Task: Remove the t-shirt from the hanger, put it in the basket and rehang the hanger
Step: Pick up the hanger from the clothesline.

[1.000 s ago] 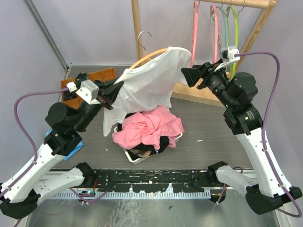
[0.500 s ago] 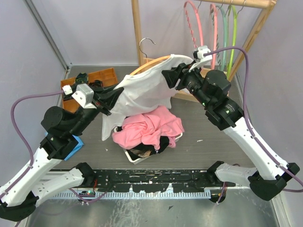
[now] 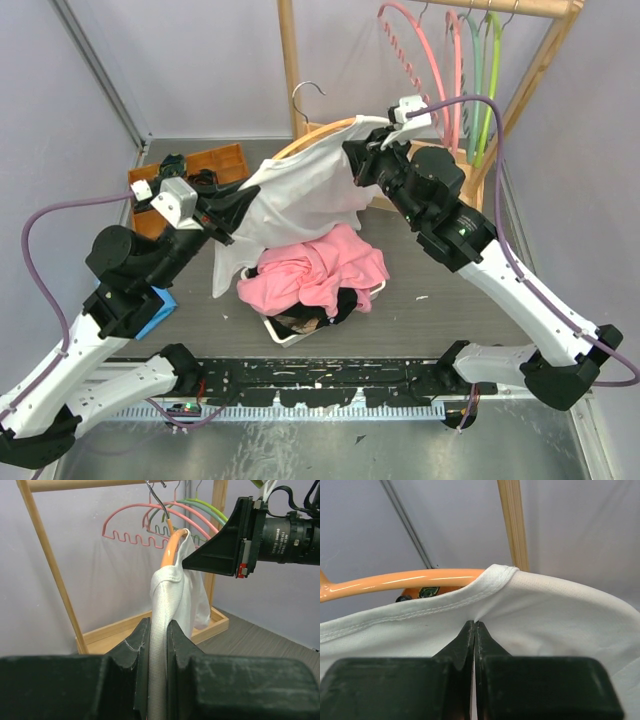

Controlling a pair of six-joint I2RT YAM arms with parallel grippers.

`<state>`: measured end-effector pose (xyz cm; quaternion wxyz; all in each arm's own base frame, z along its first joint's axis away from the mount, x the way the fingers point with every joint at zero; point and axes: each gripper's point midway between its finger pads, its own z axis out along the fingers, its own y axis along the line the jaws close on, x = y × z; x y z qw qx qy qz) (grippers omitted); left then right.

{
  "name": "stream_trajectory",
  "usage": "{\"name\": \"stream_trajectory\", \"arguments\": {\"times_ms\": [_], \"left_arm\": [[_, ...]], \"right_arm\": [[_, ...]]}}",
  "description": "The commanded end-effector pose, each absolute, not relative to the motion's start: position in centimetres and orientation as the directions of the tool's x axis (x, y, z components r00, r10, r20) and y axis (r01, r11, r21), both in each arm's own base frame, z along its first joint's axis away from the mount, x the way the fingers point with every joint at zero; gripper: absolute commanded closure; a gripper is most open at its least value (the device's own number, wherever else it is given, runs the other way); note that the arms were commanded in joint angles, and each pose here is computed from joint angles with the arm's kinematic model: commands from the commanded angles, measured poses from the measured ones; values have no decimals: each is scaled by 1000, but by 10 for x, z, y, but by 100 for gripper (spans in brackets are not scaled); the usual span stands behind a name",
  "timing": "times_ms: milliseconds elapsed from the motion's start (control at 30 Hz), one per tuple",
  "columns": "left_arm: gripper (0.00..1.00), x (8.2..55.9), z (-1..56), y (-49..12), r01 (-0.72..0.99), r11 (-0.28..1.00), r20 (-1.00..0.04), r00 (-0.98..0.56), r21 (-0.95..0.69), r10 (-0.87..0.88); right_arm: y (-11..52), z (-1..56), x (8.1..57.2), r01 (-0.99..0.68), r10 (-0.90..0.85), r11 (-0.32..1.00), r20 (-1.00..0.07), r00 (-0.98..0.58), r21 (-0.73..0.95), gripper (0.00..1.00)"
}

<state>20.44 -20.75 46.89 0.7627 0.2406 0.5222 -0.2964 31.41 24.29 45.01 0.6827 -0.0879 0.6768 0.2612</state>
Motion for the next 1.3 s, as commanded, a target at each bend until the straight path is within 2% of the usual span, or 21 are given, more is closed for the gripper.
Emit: {"name": "stream_trajectory", "arguments": {"times_ms": [0,33,133,200,300,433,1067,1167,1267], "left_arm": [[100,204,497,-198,676,736,-902,332,24,-276],[100,207,497,-197,664,747,-904,332,21,-269],[100,215,496,-194,636,772,-910,328,12,-256],[100,215,497,-195,636,772,-912,323,11,-253],[100,212,499,-196,650,760,-914,313,8,-259],[100,206,503,-193,659,752,-908,317,2,-275],[100,178,522,-179,707,707,-894,309,-13,-325],[100,173,523,-177,715,699,-892,308,-12,-331],[100,170,523,-176,719,695,-891,306,-15,-335]], "right_arm": [[242,498,301,-506,315,826,-948,51,248,97],[240,500,299,-502,317,829,-947,55,248,96],[225,502,295,-453,319,855,-945,74,253,74],[213,502,293,-415,315,874,-945,89,252,64],[199,503,292,-370,300,897,-948,108,242,52],[193,505,293,-344,280,911,-953,114,227,43],[211,490,308,-348,222,919,-973,64,187,41],[217,491,310,-363,216,914,-974,61,180,45],[224,491,314,-373,211,911,-976,57,175,54]]}}
